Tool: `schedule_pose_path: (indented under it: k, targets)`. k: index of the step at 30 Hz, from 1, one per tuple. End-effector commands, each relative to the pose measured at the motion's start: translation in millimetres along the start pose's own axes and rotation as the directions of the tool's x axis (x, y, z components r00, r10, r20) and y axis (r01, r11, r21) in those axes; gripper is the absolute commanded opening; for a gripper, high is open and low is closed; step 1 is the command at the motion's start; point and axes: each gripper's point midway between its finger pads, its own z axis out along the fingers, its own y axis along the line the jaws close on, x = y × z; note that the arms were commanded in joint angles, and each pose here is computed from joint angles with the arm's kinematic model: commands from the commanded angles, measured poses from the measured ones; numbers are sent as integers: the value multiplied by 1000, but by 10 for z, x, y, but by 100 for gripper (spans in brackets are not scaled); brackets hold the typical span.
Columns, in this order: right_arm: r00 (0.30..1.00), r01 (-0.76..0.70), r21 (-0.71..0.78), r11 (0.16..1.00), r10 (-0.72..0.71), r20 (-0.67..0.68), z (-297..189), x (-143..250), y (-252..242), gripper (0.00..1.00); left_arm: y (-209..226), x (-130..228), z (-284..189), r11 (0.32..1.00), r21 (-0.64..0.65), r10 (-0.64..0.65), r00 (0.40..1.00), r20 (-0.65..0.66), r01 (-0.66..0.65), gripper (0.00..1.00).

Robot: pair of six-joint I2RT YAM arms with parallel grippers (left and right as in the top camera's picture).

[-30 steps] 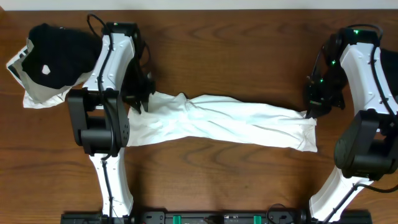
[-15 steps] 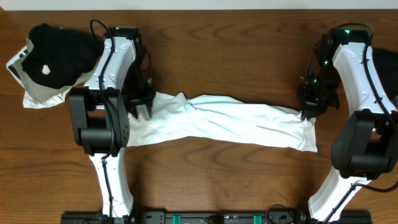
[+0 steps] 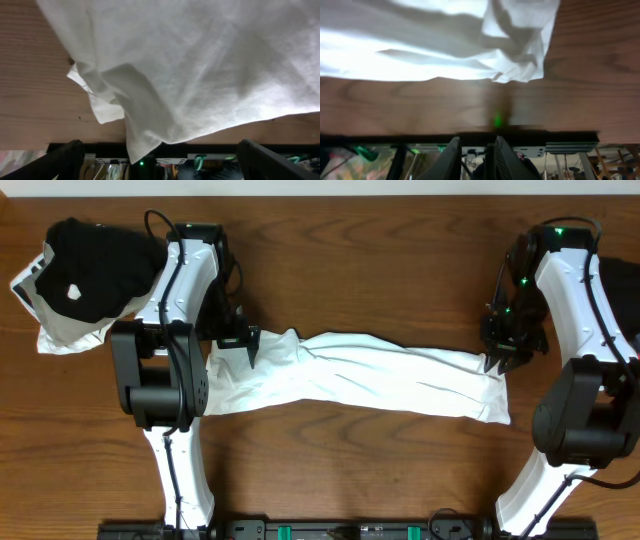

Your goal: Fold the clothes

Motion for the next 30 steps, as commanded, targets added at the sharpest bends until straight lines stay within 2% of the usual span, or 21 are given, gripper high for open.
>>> schedule_pose_path:
  k: [1, 4, 7, 11, 13, 16, 17, 20, 22, 24, 27, 28, 30]
  targets:
    - [999, -41, 32, 999, 40, 22, -25, -43, -39, 15, 38, 109, -196, 1000, -16, -9, 1000, 11, 9, 99]
    - [998, -39, 10, 999, 38, 54, -111, -85, 7, 12, 13, 40, -367, 1000, -5, -15, 997, 81, 15, 99]
    - [995, -20, -67, 998, 26, 92, -227, -134, 147, 14, -56, -1, -585, 1000, 26, -5, 984, 177, 1, 99]
    - [982, 154, -273, 949, -116, 152, -328, -192, 609, 24, -344, 6, -842, 988, 140, 23, 953, 302, -69, 93]
    - [967, 225, -323, 919, -169, 191, -360, -222, 795, 43, -532, 57, -917, 973, 197, 52, 943, 327, -122, 87]
    - [948, 280, -309, 909, -210, 239, -364, -286, 967, 62, -733, 108, -899, 965, 199, 99, 940, 327, -171, 77]
    - [942, 295, -304, 906, -223, 250, -364, -297, 1014, 63, -781, 107, -877, 964, 193, 112, 938, 327, -182, 71]
    - [919, 344, -284, 895, -260, 296, -366, -343, 1234, 62, -996, 69, -774, 958, 167, 165, 926, 340, -232, 55]
    - [904, 362, -272, 891, -265, 336, -371, -405, 1397, 61, -1134, 15, -706, 960, 166, 157, 923, 351, -227, 53]
    - [892, 361, -253, 897, -254, 373, -379, -481, 1521, 59, -1247, -61, -647, 961, 171, 143, 917, 371, -219, 43]
    - [890, 297, -221, 929, -185, 416, -381, -618, 1616, 46, -1317, -164, -565, 963, 187, 107, 916, 387, -192, 10]
    - [891, 280, -223, 934, -167, 422, -372, -647, 1658, 38, -1316, -190, -528, 965, 191, 97, 917, 387, -182, 6]
    - [890, 274, -233, 933, -154, 430, -359, -673, 1747, 33, -1304, -240, -447, 966, 199, 77, 921, 383, -164, 6]
